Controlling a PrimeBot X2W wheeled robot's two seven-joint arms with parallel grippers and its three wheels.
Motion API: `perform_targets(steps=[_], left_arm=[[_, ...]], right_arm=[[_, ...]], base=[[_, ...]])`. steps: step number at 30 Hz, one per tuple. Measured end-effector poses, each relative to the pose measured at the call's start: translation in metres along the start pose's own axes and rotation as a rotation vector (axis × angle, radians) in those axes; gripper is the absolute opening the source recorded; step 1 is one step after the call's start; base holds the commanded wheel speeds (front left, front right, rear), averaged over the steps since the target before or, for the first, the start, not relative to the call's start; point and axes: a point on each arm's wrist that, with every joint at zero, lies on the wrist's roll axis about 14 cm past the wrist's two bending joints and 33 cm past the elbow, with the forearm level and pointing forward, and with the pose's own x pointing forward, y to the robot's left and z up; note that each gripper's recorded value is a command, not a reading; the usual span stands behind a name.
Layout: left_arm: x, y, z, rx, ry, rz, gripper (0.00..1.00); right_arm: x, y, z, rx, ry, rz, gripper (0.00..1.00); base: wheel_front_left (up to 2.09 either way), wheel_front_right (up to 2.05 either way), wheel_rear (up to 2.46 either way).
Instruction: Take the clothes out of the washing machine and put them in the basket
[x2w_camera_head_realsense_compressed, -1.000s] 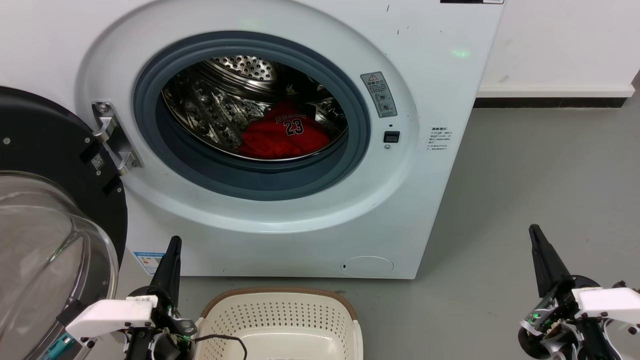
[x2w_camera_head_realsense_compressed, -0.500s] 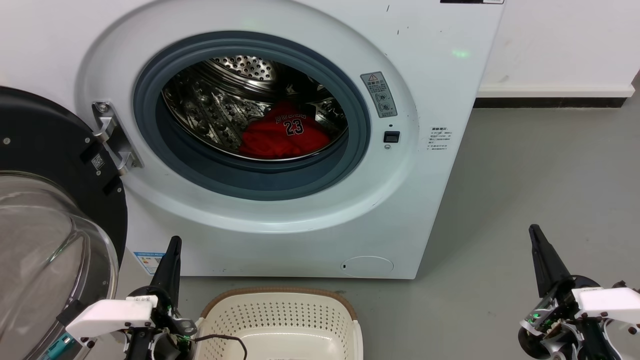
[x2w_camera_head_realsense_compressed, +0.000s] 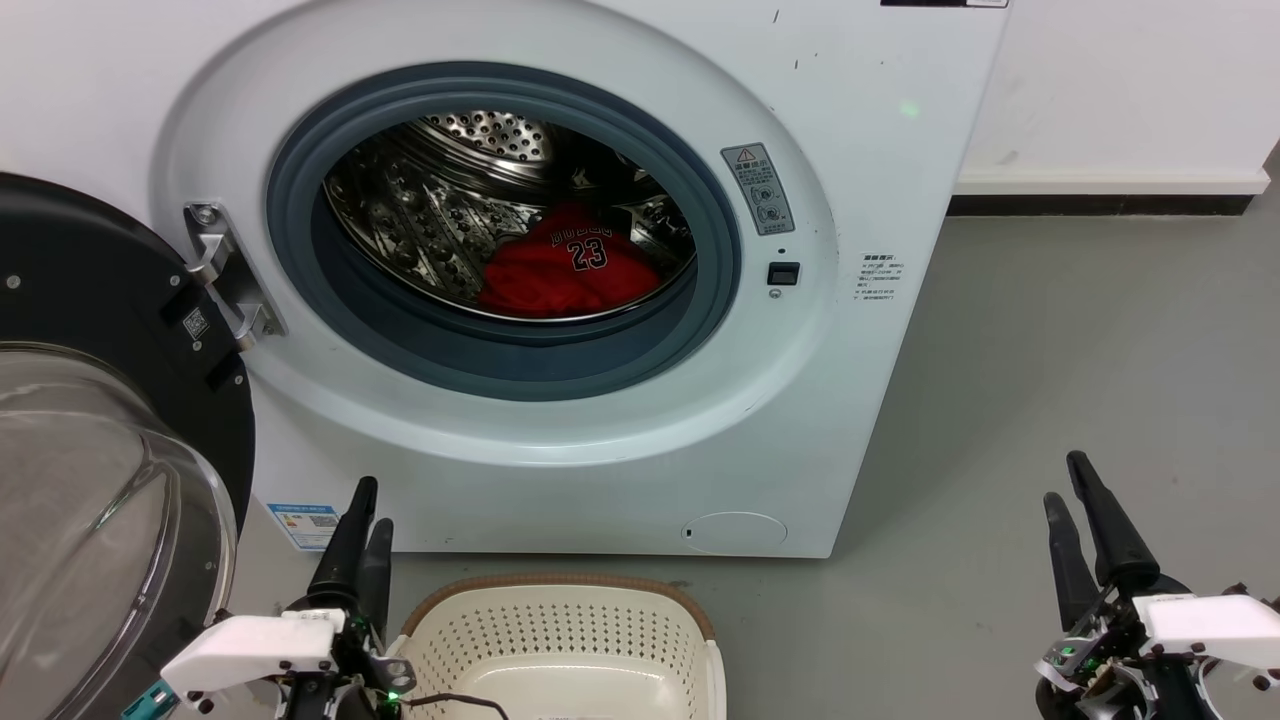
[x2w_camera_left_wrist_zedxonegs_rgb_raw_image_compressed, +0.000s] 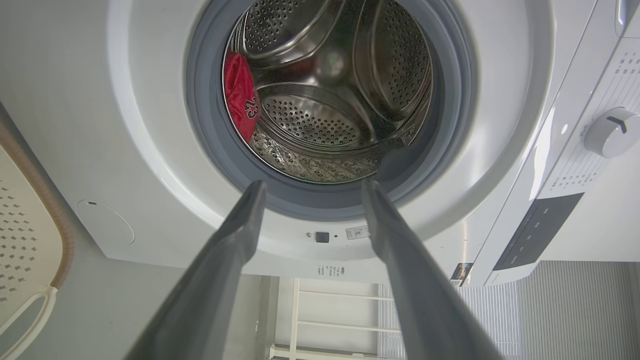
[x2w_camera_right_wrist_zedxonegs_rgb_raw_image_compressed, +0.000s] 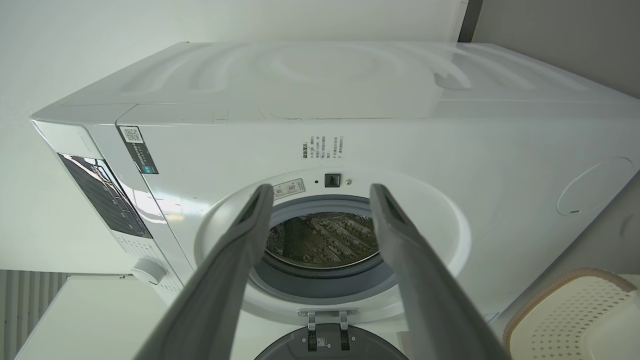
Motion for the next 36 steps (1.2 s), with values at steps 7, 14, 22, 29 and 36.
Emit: perform_targets(steps=[7,14,22,29,36], left_arm=[[0.003,-0.005,-0.007,0.038,0.003,-0.012,1.0],[0.008,-0.013,-0.01,0.166,0.002,-0.035,1.0],[0.011,-0.022,-0.012,0.342,-0.004,-0.058,1.0],[0.013,-0.029,-0.019,0.474,-0.002,-0.076,1.0],[0.013,-0.033,-0.026,0.593,0.003,-0.093,1.0]], right_arm=[[-0.002,0.005,0.003,-0.043,-0.025,0.014,1.0],[-0.002,0.01,0.007,-0.174,-0.048,0.026,1.0],[-0.003,0.019,0.007,-0.366,-0.058,0.049,1.0],[-0.006,0.022,0.005,-0.517,-0.063,0.059,1.0],[-0.008,0.029,0.004,-0.652,-0.075,0.082,1.0]], base=[[0.0,0.0,0.0],[0.0,0.0,0.0],[0.0,0.0,0.0],[0.0,0.0,0.0],[0.0,0.0,0.0]])
